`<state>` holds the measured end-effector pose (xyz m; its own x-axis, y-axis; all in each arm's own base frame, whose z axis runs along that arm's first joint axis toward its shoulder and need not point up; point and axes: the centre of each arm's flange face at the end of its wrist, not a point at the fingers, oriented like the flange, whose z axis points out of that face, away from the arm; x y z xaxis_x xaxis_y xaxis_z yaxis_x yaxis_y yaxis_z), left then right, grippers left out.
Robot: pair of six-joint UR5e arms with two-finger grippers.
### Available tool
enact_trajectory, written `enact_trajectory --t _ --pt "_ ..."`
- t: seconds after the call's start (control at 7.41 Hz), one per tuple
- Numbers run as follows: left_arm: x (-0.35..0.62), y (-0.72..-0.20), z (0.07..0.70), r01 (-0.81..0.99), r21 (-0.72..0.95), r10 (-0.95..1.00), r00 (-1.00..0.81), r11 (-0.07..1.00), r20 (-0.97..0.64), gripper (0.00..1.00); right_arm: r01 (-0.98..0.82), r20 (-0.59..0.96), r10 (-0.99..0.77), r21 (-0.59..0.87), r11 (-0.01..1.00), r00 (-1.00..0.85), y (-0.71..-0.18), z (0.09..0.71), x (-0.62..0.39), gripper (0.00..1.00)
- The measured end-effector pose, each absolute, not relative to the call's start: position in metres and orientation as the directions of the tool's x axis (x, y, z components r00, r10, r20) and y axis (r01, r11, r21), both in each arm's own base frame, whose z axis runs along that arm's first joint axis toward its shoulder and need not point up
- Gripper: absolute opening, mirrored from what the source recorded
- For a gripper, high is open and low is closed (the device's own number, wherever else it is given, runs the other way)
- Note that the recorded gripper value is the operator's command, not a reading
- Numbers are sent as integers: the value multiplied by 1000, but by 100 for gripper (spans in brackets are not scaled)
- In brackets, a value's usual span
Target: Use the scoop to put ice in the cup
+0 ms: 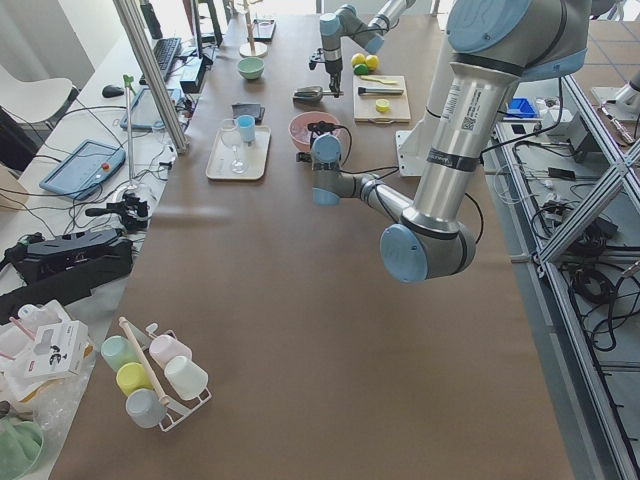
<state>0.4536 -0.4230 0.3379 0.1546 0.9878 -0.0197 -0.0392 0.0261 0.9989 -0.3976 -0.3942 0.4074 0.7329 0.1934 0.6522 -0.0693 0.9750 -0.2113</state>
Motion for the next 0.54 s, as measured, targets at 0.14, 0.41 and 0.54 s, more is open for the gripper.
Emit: enact_trajectory --t 0.14,0.41,0.54 --pt "464 -426 339 -44 998 989 146 43 -36 99 -59 660 188 -213 975 728 -393 404 -395 0" --pt "474 -432 343 -50 997 989 141 56 -49 99 -30 687 128 -152 988 715 -404 393 -370 0" --pt "477 -435 344 -53 997 988 143 59 -51 99 6 693 51 -80 997 719 -417 390 -350 0"
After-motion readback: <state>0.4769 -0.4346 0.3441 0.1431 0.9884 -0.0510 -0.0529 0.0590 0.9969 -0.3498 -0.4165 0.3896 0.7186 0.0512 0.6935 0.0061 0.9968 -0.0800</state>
